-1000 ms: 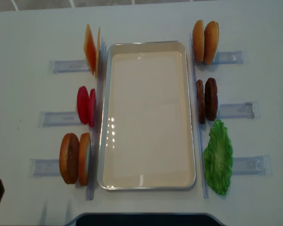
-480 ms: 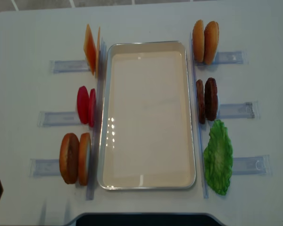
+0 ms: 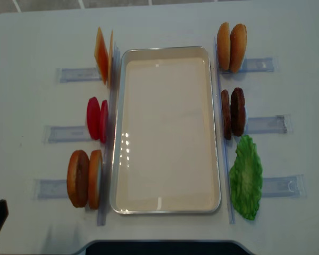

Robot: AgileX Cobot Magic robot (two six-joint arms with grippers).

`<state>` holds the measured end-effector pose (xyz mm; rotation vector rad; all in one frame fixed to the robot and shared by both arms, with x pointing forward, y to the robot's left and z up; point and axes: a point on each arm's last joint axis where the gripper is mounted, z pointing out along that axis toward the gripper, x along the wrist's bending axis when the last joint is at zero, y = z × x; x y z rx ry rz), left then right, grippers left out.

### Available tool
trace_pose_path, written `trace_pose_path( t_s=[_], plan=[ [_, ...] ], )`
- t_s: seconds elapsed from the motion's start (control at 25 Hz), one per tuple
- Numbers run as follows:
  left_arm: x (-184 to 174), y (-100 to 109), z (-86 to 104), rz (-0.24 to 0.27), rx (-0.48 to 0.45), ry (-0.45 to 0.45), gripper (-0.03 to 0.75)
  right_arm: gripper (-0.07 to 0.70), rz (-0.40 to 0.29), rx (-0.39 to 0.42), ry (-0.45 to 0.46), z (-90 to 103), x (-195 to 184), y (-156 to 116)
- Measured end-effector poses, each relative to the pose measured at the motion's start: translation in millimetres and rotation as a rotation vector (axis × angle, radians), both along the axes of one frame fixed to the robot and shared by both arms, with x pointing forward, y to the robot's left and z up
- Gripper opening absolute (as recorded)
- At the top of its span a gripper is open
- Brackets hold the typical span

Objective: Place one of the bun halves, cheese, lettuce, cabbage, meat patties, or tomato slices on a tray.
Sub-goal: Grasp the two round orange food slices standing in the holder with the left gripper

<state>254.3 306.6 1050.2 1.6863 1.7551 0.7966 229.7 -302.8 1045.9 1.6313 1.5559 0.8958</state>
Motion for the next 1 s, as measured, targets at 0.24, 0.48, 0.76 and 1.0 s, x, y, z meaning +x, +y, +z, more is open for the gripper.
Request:
trace_pose_path(
  t_s=[0.24,0.48,0.76,1.0],
  plan=[
    [34.6,-1.5,13.5,0.034,-0.019,0.221,0.517,0.417,0.0,0.0,0.0,0.0,0.0,0.0],
    [77.8,-3.4,22.4,0.046,-0.016,0.386,0.517,0.417,0.0,0.0,0.0,0.0,0.0,0.0],
    [134.3,-9.7,23.6,0.041,-0.048,0.543,0.517,0.417,0.0,0.0,0.0,0.0,0.0,0.0],
    [174.0,-15.4,13.5,0.037,-0.087,0.649,0.517,0.417,0.0,0.0,0.0,0.0,0.0,0.0]
  ],
)
